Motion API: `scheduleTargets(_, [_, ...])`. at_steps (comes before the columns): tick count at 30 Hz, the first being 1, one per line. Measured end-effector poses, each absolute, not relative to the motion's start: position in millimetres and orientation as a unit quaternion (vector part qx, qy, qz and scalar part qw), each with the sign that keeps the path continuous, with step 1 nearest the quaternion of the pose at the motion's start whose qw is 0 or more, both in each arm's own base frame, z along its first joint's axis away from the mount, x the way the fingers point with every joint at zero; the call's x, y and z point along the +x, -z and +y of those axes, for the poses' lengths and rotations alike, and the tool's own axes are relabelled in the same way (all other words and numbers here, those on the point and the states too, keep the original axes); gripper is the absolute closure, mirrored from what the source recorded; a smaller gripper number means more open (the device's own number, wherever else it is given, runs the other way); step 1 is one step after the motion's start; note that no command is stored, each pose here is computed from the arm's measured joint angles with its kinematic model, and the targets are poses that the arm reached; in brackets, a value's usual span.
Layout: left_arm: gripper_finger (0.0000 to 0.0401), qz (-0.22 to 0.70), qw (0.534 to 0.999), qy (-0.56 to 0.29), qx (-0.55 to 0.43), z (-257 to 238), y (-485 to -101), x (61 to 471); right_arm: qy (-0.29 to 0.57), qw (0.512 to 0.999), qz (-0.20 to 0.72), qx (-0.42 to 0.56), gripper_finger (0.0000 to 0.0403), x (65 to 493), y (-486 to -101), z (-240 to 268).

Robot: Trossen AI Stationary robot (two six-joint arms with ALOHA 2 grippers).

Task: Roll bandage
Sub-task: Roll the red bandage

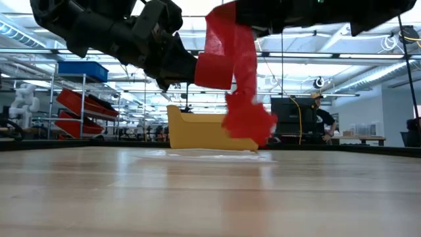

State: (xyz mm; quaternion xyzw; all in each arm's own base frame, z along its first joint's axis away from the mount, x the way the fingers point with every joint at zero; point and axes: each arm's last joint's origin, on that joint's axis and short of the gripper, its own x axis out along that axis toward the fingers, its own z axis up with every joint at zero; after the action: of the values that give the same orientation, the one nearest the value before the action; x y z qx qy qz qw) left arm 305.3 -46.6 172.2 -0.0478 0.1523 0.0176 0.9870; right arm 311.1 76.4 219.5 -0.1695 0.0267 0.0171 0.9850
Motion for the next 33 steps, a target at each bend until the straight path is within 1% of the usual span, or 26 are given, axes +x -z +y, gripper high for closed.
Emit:
scheduleTargets(4, [0.0388, 0.152, 0.987, -0.020, -0.037, -45, -172, 306, -0.027, 0.982, 0.052, -0.180, 0.0403, 312, -219, 82])
scheduleTargets(11, [0.0388, 0.133, 0.991, -0.031, -0.006, -43, -184, 303, -0.031, 0.979, 0.094, -0.179, 0.0402, 310, -211, 86])
scheduleTargets(14, [0.0388, 0.125, 0.991, -0.038, 0.011, -43, -189, 306, -0.034, 0.976, 0.100, -0.191, 0.0386, 309, -209, 88])
scheduleTargets(18, [0.0388, 0.121, 0.991, -0.047, 0.037, -43, -192, 307, -0.037, 0.969, 0.108, -0.218, 0.0342, 308, -208, 90])
scheduleTargets(24, [0.0388, 0.115, 0.987, -0.071, 0.085, -42, -194, 308, -0.007, 0.953, 0.131, -0.274, 0.0250, 305, -204, 93])
scheduleTargets(26, [0.0388, 0.112, 0.983, -0.074, 0.124, -44, -195, 307, -0.011, 0.948, 0.123, -0.294, 0.0221, 305, -206, 96])
scheduleTargets(29, [0.0388, 0.109, 0.968, -0.091, 0.207, -48, -197, 307, -0.005, 0.944, 0.116, -0.309, 0.0182, 303, -207, 100])
scheduleTargets(33, [0.0388, 0.095, 0.937, -0.128, 0.309, -54, -205, 305, 0.031, 0.946, 0.122, -0.299, 0.0143, 302, -208, 103])
